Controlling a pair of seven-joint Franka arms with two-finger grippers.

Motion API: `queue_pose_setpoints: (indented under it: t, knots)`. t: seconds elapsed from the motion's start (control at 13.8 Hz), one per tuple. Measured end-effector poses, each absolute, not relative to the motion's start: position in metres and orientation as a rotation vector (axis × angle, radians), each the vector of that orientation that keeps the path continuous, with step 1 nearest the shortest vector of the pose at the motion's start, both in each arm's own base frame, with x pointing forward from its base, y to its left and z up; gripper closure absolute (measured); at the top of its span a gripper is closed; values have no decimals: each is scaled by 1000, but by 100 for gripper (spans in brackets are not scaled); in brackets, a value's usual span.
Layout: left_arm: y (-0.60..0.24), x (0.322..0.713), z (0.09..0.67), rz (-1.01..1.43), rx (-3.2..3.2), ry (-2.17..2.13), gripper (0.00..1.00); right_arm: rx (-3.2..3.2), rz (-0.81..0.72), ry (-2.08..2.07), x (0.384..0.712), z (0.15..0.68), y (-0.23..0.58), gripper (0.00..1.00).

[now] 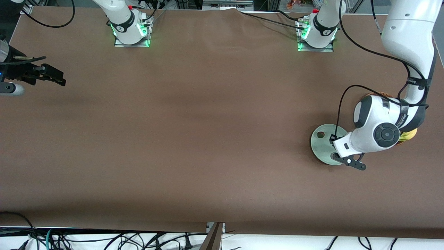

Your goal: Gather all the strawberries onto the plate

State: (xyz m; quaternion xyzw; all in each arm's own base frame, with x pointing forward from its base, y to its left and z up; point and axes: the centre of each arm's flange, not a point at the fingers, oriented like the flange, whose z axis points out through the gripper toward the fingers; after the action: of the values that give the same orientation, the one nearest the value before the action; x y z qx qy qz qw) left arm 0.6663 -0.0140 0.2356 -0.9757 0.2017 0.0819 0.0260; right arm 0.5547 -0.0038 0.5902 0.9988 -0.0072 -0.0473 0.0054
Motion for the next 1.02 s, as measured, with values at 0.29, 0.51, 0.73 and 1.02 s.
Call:
queue_pose_setpoints:
  t: [0.29,0.51,0.73,1.02]
  knots:
    - [-19,668,236,240,-3018,643,22,3127,-148,-21,555,590,-3,0]
    - [-20,670,270,246,-3004,635,0,3127,-147,-19,555,590,-3,0]
    - [-14,673,349,194,-2978,599,0,3127,-147,-17,555,591,-3,0]
    - [-6,679,476,102,-3010,507,0,3127,-146,-16,555,591,-3,0]
